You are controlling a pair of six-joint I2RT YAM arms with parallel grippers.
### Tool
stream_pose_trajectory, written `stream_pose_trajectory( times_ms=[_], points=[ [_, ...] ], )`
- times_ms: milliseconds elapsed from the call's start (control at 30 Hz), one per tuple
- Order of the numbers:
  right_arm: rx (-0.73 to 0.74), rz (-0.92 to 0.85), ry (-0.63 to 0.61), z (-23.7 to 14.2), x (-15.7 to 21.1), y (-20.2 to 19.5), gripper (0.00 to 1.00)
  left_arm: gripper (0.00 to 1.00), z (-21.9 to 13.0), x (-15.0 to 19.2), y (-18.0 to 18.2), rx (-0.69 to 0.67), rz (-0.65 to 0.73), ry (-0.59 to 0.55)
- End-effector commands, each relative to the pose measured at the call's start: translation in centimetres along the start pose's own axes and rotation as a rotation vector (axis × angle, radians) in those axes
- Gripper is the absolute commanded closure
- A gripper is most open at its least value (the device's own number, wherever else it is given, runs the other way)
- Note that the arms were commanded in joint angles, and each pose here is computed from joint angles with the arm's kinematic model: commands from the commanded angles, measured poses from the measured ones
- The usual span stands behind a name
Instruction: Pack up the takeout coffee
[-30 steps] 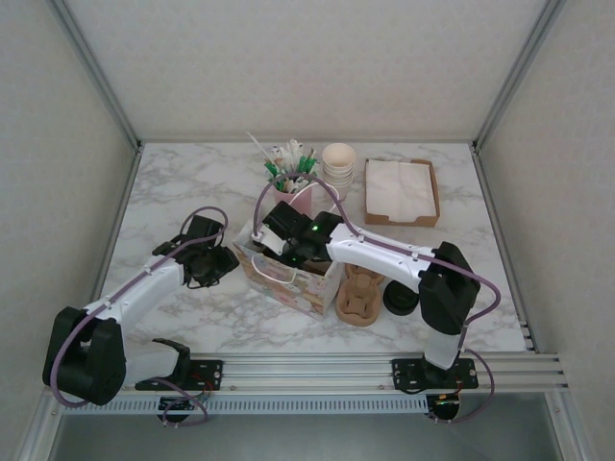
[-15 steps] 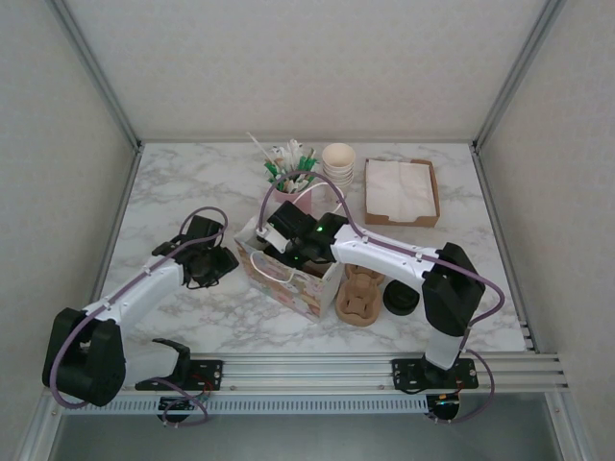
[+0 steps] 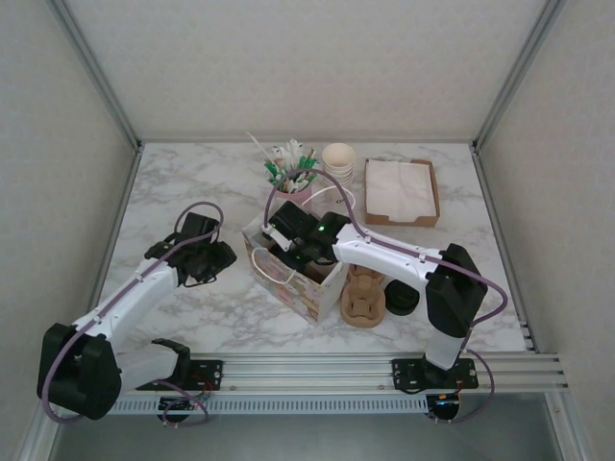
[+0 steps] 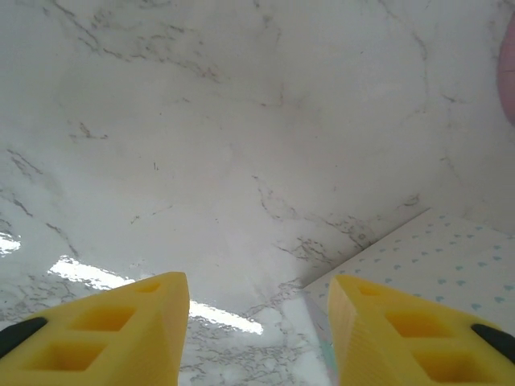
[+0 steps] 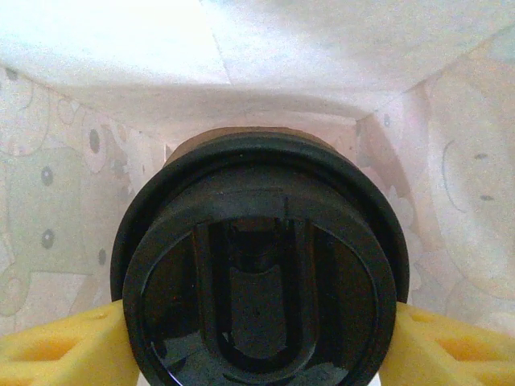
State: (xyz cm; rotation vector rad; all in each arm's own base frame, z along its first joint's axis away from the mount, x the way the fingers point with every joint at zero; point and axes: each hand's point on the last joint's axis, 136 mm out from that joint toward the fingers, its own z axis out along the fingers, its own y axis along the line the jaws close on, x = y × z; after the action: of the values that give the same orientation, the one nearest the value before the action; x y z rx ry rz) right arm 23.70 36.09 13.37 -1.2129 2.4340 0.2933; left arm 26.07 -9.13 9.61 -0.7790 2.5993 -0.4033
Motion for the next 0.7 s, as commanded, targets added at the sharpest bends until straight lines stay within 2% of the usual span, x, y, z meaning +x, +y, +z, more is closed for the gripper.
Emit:
stream_pose_trajectory(
  times_ms=[0, 300, 533, 667],
  points=[
    [0.024, 0.049, 0.014, -1.6, -0.1, -0.1, 0.24, 0.51, -1.3, -0.4, -0.2, -0.005, -0.001, -0.030],
    [0.038, 0.094, -0.082, -4.3, -2.3, -0.2, 0.14, 0.49, -2.2, -0.7, -0.6, 0.007, -0.001, -0.045],
    [0.039, 0.118, -0.136, -7.1, -3.7, -0.3, 0.10, 0.49, -3.2, -1.1, -1.0, 0.022, 0.001, -0.063],
    [0.046, 0.138, -0.175, -9.5, -4.5, -0.5, 0.09, 0.45, -4.5, -1.6, -1.5, 0.036, 0.017, -0.081]
  ],
)
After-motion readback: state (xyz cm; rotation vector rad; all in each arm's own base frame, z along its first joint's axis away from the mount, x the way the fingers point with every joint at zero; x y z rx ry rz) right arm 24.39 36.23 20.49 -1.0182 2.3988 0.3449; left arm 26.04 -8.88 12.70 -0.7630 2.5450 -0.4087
